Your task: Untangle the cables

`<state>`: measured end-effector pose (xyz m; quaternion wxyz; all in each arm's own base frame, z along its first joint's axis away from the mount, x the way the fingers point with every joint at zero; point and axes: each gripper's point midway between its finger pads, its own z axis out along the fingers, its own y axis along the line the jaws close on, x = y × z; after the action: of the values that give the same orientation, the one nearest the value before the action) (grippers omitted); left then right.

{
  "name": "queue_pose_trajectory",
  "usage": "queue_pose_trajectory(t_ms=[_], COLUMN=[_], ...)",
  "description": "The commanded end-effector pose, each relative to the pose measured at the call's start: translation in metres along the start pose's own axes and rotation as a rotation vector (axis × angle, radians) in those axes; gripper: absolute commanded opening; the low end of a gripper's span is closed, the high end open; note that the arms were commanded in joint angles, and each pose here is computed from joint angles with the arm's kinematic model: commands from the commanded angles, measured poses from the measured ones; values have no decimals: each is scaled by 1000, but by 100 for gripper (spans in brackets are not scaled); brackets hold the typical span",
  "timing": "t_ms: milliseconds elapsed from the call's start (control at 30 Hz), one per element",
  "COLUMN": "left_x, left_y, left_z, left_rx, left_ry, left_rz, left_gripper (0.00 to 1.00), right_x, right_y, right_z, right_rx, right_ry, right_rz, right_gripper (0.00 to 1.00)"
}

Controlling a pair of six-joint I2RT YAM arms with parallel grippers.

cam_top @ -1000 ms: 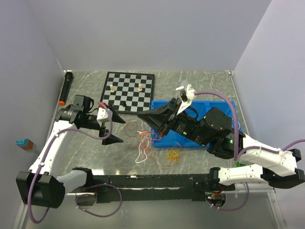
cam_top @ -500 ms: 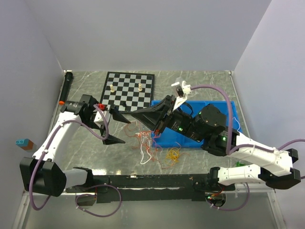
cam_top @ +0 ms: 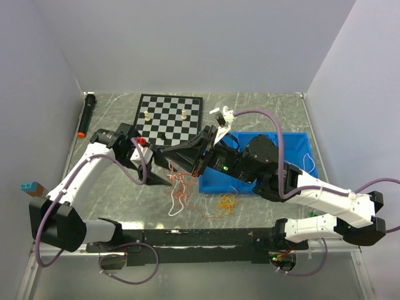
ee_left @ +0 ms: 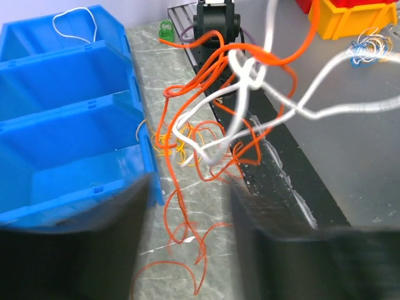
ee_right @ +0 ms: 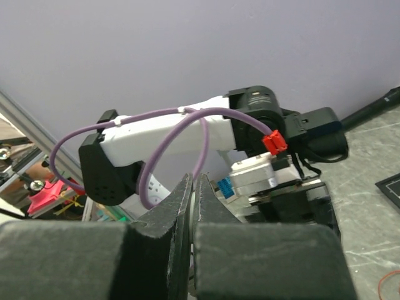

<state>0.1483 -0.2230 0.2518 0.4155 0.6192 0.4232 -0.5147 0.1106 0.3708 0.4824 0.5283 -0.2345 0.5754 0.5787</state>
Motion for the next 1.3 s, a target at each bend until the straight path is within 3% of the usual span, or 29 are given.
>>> queue_pose_trajectory(t_ms=[0,67,100,300,567,633,767,867,1133,1267], left_x=[-14,-13,-13,-12,39,59,103,126,171,159], left_y=[4,6,6,5,2,10,39,43,62,74], left_z=[3,3,3,3,-3,-8,-27,-39,-80,-97], left_rx=[2,2,2,4,-3,-55,-245,-295,-453,-499], left_ry=[-77,-69,-71,-72,89,165,355,447,570,538], left_rz=[34,37,36,22,-1,-71,-67,-112,-294,-367], left_gripper=[35,9,3,1,1,1,1,1,1,1], right_x=[-33,-34,-35,-34,-76,-96,-122,-136,-158,-152], right_y=[21,22,23,22,31,32,32,31,20,13], right_z=[-1,-1,-2,-1,-30,-43,-68,-86,-122,-122], right_rx=[-74,-77,-80,-80,-69,-48,-6,15,98,127], right_ry=[-85,-87,-90,-89,-160,-200,-243,-272,-347,-324], right_rz=[20,22,25,24,-50,-77,-131,-155,-199,-202], right_gripper=[0,0,0,0,0,0,0,0,0,0])
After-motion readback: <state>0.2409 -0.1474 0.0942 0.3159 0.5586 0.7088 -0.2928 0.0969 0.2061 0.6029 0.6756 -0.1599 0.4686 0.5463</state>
